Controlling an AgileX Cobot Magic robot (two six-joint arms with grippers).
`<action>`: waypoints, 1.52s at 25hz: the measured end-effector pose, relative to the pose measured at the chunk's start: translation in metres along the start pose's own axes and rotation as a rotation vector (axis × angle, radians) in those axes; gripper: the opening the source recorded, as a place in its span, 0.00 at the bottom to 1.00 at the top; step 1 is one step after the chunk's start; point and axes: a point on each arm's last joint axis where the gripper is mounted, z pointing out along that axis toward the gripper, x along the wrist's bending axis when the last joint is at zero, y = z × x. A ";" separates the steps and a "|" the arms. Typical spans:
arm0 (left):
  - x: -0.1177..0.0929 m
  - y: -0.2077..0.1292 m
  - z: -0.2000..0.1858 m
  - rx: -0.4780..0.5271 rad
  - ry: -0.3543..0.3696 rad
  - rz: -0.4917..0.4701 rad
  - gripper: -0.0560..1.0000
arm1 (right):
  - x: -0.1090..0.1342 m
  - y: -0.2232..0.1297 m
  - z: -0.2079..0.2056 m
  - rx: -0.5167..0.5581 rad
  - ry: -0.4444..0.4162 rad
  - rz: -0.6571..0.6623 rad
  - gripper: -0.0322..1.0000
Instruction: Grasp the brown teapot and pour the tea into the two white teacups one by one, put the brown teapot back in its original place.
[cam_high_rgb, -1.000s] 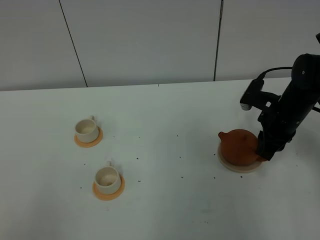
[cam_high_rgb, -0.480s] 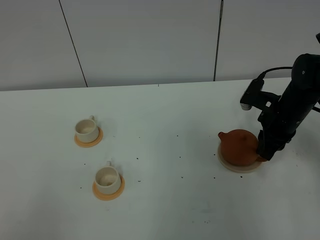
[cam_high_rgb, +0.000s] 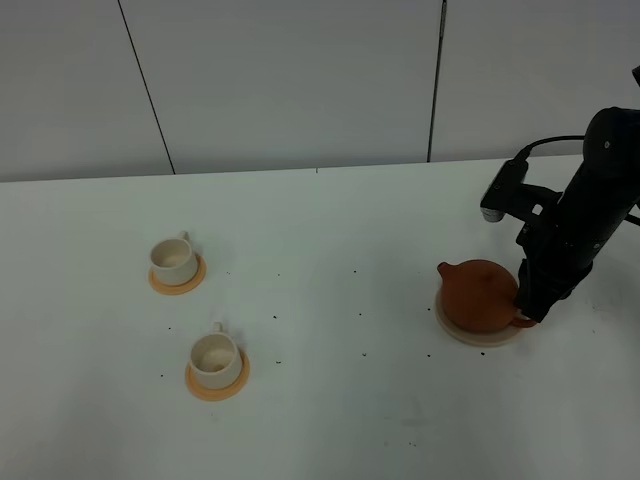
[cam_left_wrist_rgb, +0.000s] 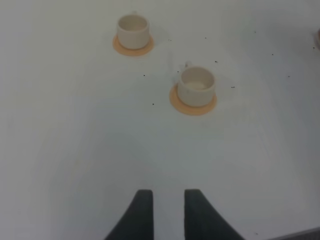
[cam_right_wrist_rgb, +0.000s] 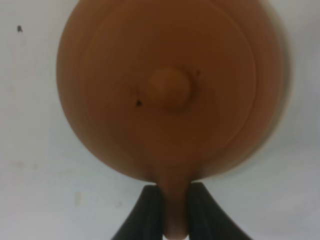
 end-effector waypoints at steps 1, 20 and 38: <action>0.000 0.000 0.000 0.000 0.000 0.000 0.27 | 0.000 0.000 0.000 0.000 0.000 0.000 0.13; 0.000 0.000 0.000 0.000 0.000 -0.001 0.27 | 0.004 0.001 0.000 -0.009 0.045 0.022 0.24; 0.000 0.000 0.000 0.000 0.000 0.000 0.27 | 0.004 0.000 0.005 -0.004 0.057 0.037 0.26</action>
